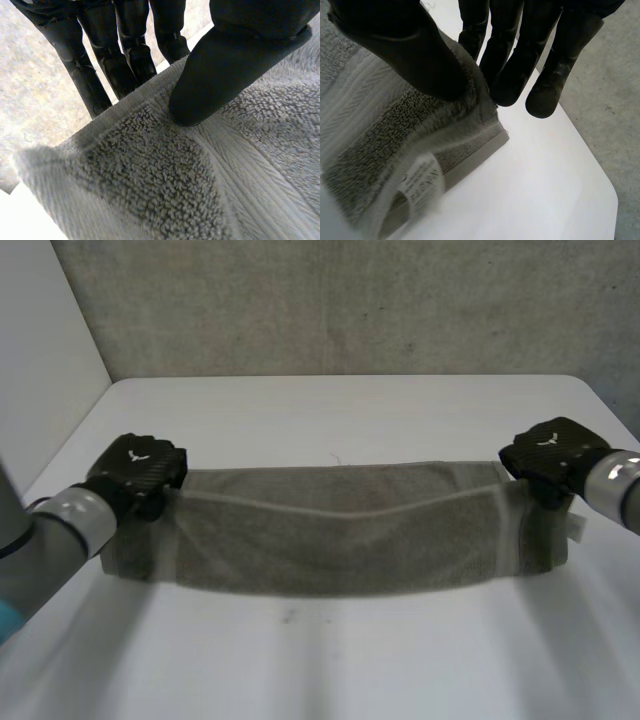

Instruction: Fold the towel.

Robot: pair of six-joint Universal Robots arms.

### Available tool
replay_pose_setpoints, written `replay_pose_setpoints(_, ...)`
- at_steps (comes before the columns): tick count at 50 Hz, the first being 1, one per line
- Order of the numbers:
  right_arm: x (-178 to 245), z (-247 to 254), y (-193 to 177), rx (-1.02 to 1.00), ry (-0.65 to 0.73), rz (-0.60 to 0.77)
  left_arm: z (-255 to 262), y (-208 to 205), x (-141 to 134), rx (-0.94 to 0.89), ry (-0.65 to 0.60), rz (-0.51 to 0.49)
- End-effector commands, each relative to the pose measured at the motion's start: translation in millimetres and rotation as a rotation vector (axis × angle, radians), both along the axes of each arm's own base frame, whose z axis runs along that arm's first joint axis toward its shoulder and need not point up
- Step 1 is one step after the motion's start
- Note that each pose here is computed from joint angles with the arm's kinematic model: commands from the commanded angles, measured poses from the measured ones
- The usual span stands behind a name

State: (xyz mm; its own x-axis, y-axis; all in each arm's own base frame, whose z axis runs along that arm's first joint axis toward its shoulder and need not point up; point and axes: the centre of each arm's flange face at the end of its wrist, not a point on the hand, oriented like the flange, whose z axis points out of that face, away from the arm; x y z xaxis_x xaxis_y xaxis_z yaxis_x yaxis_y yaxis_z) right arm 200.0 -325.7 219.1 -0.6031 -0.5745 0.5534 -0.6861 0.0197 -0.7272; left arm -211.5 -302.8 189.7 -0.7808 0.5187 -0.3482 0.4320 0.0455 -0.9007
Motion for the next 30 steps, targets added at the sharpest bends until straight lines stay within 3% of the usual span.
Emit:
replay_pose_setpoints(1,25.3,-21.7,-35.8,-0.049,-0.001,-0.005,-23.5,-48.0,-12.0,0.007,-0.006,0.048)
replay_pose_setpoints(13,54.7,-50.1,-87.4,-0.129,-0.006,-0.059,-39.8,-109.9,-28.7,-0.069,0.01,0.079)
replay_pose_setpoints(30,59.0,-65.4,-113.4,-0.176,0.019,-0.095,-61.6,-126.0,-45.9,-0.061,0.008,0.048)
